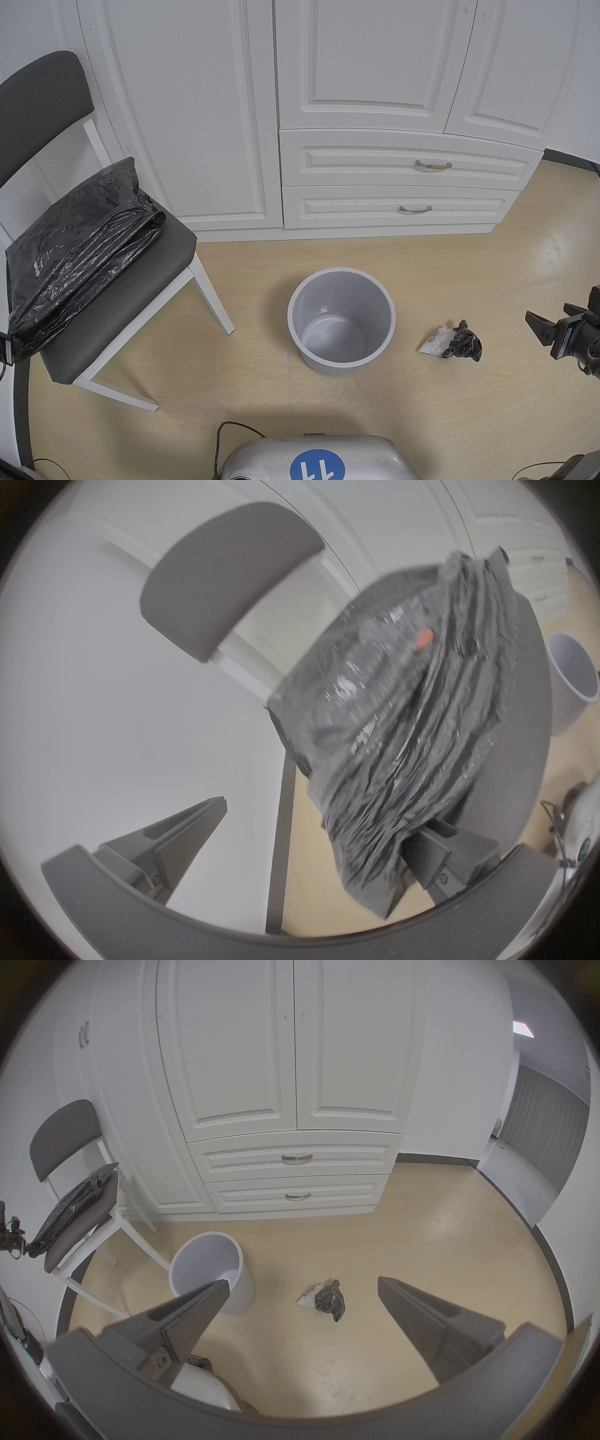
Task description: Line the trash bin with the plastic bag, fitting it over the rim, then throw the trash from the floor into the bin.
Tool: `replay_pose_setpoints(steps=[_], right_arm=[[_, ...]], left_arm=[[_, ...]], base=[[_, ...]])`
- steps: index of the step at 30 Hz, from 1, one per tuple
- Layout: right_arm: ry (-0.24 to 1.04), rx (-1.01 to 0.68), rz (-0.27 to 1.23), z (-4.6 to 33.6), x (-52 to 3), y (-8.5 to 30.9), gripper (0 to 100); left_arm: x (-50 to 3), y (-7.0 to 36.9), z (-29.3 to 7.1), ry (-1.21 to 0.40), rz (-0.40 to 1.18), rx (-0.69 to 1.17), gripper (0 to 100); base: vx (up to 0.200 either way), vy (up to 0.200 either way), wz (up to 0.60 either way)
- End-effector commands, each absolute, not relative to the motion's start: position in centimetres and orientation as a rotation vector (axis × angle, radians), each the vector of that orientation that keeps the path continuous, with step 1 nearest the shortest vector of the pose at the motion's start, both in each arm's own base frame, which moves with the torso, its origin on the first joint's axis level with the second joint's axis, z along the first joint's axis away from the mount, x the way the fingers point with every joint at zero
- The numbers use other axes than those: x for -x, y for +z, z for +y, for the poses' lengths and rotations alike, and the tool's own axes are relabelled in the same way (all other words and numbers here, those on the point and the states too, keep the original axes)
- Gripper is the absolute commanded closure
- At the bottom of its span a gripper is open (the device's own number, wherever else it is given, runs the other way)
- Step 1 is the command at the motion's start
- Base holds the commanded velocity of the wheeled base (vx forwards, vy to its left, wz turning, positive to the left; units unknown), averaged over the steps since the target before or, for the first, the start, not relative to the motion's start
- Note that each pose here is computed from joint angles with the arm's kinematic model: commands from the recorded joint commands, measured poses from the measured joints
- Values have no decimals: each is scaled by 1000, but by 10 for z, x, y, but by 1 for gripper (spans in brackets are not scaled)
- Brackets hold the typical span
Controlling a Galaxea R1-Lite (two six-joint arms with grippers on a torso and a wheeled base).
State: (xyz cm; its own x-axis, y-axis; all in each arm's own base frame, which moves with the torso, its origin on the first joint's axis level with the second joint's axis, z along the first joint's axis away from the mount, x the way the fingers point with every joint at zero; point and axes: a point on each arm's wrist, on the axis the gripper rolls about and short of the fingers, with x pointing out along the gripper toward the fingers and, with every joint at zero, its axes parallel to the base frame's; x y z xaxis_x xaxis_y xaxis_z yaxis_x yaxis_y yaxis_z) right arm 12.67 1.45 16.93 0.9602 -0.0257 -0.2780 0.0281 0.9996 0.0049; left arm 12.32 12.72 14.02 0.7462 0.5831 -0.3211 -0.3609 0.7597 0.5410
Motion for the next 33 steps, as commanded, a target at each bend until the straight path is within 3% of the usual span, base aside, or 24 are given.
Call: replay_pose_setpoints(steps=[1,10,33], right_arm=[[-27,-9,275,14,-126,170,0],[-24,-9,280,15,-127,170,0],[-13,-9,268,16,-124,171,0]], left_arm=[[-134,134,153,553,421,-404,0],[-128,156,180,557,196,-352,0],[-120,111,159,442,401,-403,0]], base=[[0,0,0],[0,0,0],[0,0,0]])
